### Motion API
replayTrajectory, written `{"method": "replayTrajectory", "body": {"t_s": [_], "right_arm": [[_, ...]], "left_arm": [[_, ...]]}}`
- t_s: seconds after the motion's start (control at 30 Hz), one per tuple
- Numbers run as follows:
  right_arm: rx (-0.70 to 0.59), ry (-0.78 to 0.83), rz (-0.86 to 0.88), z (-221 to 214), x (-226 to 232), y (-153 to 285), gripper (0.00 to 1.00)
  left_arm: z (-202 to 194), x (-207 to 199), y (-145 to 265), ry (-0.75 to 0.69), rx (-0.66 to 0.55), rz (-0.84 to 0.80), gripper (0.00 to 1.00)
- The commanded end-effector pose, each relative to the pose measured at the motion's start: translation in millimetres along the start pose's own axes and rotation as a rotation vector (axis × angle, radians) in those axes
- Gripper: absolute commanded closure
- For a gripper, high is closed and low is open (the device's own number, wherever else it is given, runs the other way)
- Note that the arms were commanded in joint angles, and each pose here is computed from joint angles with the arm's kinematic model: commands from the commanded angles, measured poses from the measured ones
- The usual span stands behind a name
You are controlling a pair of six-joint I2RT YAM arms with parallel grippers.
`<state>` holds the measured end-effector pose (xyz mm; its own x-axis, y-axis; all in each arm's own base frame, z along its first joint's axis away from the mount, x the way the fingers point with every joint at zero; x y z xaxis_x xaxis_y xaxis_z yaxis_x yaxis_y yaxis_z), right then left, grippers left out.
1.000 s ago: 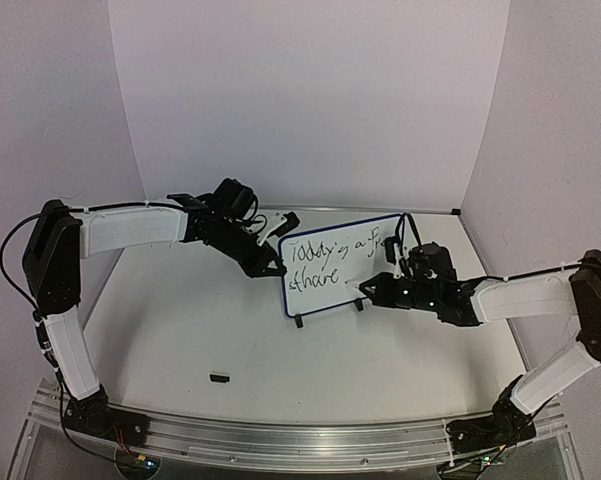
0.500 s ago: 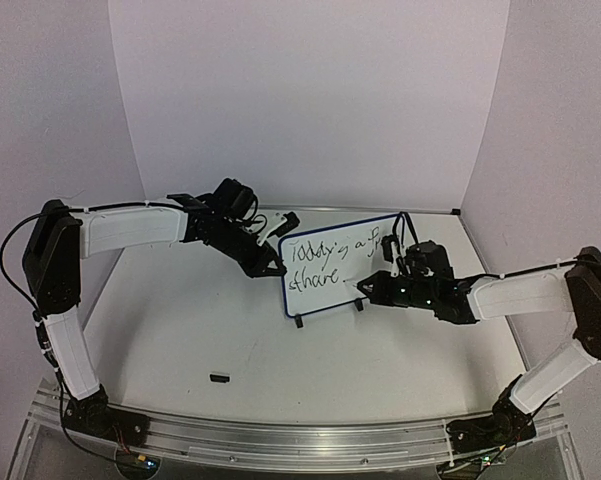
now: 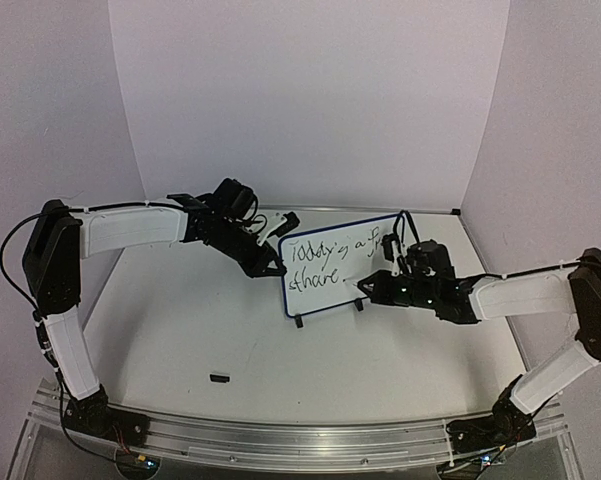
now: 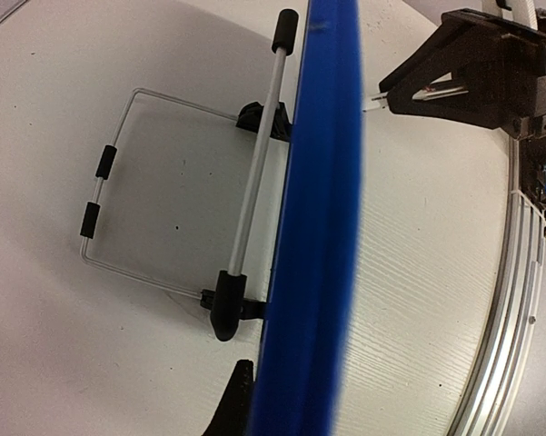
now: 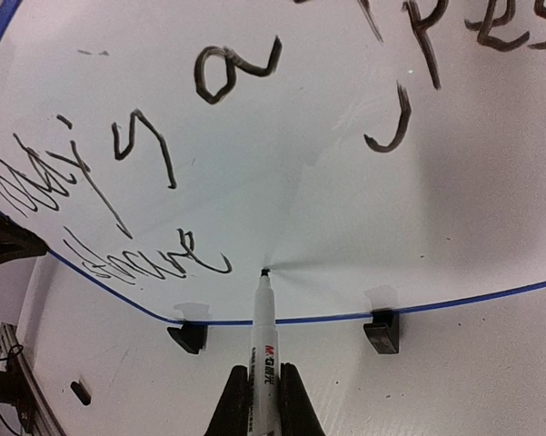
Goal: Write a sentence on the whiteboard
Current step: Write a sentence on the whiteboard, then place the whiteboard at the center of the board.
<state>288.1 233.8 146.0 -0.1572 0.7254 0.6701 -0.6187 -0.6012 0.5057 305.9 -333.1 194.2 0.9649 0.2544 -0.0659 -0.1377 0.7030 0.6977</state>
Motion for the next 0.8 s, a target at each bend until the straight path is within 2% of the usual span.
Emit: {"method": "replayTrajectory", "body": {"t_s": [0.0,0.4,0.77], "right_arm": [[-0.101,0.022,0.062,24,24,31,1.00],[-0.234,0.070,-0.010,62,17,93,1.00],[-0.255,0.081,-0.034,62,11,109,1.00]], "left_arm": [[2,-7,-3,0.016,0.015,-0.045,1.00],[-2,-3,6,0.085,0.026,-0.073,1.00],[-18,-4,21,0.162,0.023,-0.128,1.00]]}}
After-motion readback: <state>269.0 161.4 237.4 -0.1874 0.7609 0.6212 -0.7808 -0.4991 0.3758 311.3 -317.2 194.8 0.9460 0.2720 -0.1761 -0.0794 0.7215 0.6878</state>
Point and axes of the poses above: each gripper's point midway between its finger pads, its own y axis back along the fingers, its own x axis along the line the jaws close on, z = x × y, the point moved 6 cm from there along y, back along the fingers, and after that the axes turned 14 degrees about -y, right-handed, at the moved point
